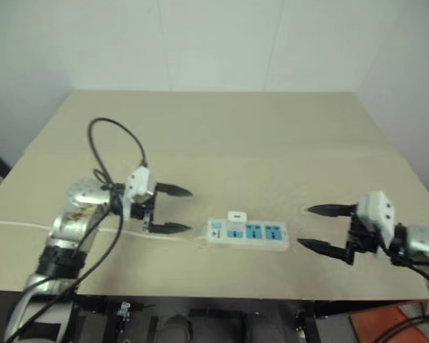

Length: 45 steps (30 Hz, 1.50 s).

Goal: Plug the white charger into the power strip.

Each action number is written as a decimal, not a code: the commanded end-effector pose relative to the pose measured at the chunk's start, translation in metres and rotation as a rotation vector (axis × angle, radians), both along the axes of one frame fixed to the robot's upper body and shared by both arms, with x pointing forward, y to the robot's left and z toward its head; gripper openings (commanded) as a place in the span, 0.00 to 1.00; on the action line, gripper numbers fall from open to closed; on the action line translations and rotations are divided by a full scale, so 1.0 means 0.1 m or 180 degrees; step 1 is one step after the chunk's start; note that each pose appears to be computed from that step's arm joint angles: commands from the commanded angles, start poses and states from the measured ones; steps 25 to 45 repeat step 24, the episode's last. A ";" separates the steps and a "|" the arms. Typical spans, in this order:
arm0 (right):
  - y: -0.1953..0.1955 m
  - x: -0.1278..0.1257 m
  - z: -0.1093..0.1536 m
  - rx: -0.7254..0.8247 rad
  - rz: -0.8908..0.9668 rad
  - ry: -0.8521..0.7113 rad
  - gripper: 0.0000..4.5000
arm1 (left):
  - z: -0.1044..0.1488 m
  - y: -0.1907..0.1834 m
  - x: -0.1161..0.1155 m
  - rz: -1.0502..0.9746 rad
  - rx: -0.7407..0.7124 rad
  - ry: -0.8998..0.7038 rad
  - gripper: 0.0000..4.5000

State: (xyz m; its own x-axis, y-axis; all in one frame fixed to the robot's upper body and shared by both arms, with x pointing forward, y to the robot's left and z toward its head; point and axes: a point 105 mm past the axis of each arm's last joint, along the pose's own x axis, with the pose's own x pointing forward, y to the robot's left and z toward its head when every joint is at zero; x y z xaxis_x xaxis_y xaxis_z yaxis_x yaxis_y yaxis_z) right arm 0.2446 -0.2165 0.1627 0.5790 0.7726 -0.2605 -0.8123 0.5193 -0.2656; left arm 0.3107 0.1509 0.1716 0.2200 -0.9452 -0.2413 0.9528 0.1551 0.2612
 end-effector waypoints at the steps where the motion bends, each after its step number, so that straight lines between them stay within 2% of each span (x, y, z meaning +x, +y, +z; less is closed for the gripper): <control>1: -0.05 -0.03 0.18 0.0104 -0.0326 -0.0241 1.00 | 0.07 0.07 0.00 0.0237 -0.0113 -0.0035 1.00; 5: -0.06 -0.05 0.19 0.0130 -0.0565 -0.0222 1.00 | 0.04 0.06 -0.08 0.0277 -0.0205 0.0032 1.00; 12: -0.06 -0.04 0.18 0.0125 -0.0775 -0.0296 1.00 | 0.06 -0.03 -0.10 0.0346 -0.0390 0.0092 1.00; 24: 0.02 0.02 0.14 0.0245 -0.0793 -0.0368 1.00 | 0.04 -0.12 0.03 0.0513 -0.0363 0.0021 1.00; 45: 0.02 0.02 0.14 0.0245 -0.0793 -0.0368 1.00 | 0.04 -0.12 0.03 0.0513 -0.0363 0.0021 1.00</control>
